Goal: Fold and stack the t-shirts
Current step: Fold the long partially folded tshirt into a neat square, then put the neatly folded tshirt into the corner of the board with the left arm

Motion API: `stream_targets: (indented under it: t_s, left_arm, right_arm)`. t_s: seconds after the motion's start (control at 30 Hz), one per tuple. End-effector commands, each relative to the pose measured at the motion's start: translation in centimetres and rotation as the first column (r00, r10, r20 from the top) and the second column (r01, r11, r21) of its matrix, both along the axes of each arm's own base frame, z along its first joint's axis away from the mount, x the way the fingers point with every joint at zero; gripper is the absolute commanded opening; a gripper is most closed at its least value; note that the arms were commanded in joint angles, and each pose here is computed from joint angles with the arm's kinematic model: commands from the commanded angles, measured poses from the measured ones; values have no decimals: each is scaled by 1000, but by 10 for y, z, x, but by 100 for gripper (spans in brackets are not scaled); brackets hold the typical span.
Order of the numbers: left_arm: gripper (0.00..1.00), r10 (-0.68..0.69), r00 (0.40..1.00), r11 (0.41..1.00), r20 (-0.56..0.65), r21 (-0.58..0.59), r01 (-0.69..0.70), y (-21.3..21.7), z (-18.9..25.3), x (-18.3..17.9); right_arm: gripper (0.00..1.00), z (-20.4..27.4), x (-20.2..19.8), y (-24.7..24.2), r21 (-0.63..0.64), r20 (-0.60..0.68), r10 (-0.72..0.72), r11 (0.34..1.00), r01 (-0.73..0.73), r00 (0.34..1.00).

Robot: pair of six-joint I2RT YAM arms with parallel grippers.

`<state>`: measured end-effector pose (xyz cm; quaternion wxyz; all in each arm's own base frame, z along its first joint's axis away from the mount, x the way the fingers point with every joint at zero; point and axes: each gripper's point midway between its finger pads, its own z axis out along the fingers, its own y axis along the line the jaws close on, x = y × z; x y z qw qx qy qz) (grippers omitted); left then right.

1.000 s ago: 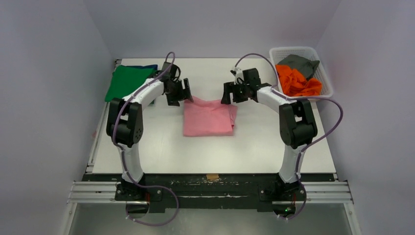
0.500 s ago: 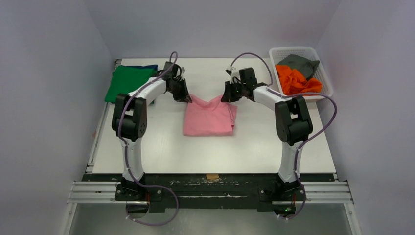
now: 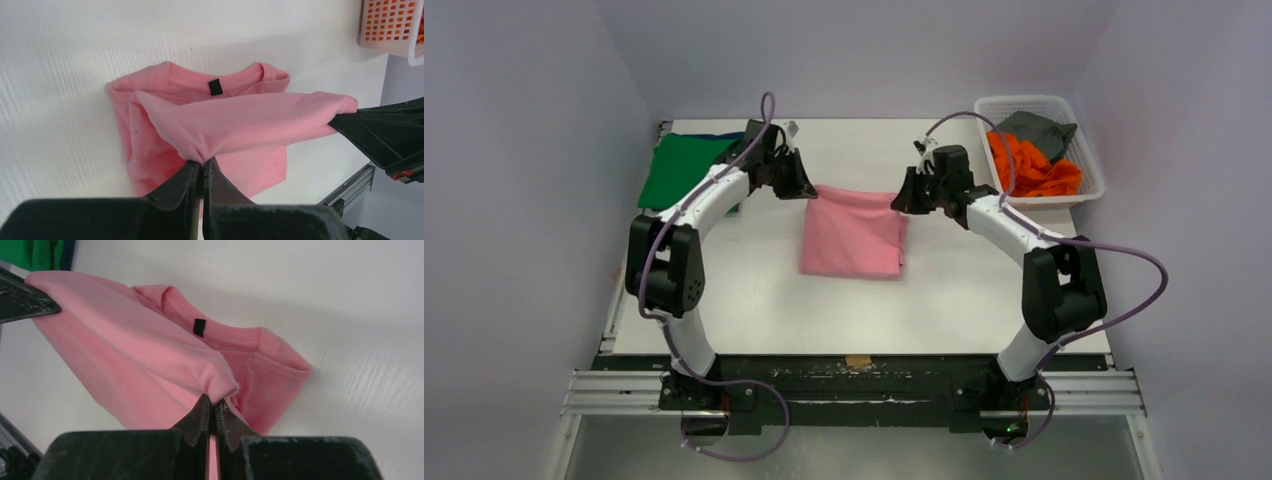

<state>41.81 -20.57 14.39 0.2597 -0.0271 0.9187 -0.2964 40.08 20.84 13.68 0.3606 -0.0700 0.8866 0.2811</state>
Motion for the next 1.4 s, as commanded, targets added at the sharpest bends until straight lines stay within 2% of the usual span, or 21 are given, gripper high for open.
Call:
stream_targets:
  t_s: [0.0, 0.13, 0.2, 0.23, 0.27, 0.33, 0.43, 0.47, 0.5, 0.53, 0.63, 0.73, 0.9, 1.07, 1.2, 1.23, 1.3, 1.37]
  left_arm:
    - [0, -3, 1000, 999, -24, 33, 3, -4, -24, 28]
    - [0, 32, 997, 996, -72, 89, -25, -2, -49, 54]
    - [7, 41, 994, 993, -98, 113, -30, -2, -60, 62]
    - [14, 42, 994, 993, -99, 116, -30, -3, -59, 65]
    - [27, 44, 995, 993, -93, 118, -33, -3, -56, 69]
    - [58, 44, 996, 991, -84, 127, -33, -2, -45, 72]
    - [74, 47, 997, 988, -60, 148, -37, 4, -21, 64]
    - [86, 59, 997, 986, -52, 160, -50, 9, -17, 57]
    - [98, 66, 997, 985, -36, 165, -60, 13, -12, 51]
    - [100, 66, 997, 985, -27, 163, -61, 16, -10, 42]
    - [100, 57, 997, 989, -47, 137, -50, 18, -22, 16]
    - [100, 28, 992, 994, -122, 108, -15, 11, -48, -4]
    - [99, 14, 978, 992, -207, 125, 12, -1, -82, -12]
    - [87, -5, 958, 993, -286, 113, 38, -14, -110, -18]
    - [71, -34, 951, 987, -309, 139, 81, -32, -121, -28]
    - [64, -38, 951, 984, -308, 153, 89, -37, -123, -31]
    - [41, -27, 956, 972, -291, 215, 93, -41, -123, -32]
    - [17, 1, 960, 935, -280, 341, 98, -35, -120, -30]
  right_arm:
    - [0, -18, 28, -30, -48, -52, -212, 977, 209, 976]
    - [0, -35, 56, -38, -47, -62, -255, 966, 252, 965]
    - [15, -46, 69, -37, -62, -65, -250, 967, 246, 966]
    - [23, -53, 76, -39, -75, -75, -261, 964, 256, 962]
    - [38, -64, 82, -45, -110, -96, -289, 954, 278, 953]
    - [54, -61, 95, -59, -160, -80, -349, 929, 333, 934]
    - [66, -31, 95, -70, -190, -30, -377, 911, 365, 926]
    - [70, -20, 91, -73, -187, -6, -378, 910, 370, 926]
    - [80, -18, 77, -76, -190, -5, -374, 911, 366, 928]
    - [85, -6, 70, -76, -163, 20, -366, 917, 365, 930]
    - [89, 10, 34, -77, -96, 48, -353, 929, 356, 934]
    - [91, 8, -5, -76, -34, 39, -337, 940, 338, 941]
    - [93, 11, -53, -79, 35, 45, -330, 944, 329, 943]
    - [93, 32, -76, -86, 55, 104, -327, 945, 323, 939]
    - [93, 44, -84, -89, 75, 143, -330, 944, 322, 933]
    - [93, 46, -85, -90, 77, 149, -329, 944, 321, 932]
    - [93, 48, -88, -91, 77, 155, -332, 943, 324, 931]
    - [93, 49, -90, -94, 68, 156, -345, 939, 338, 926]
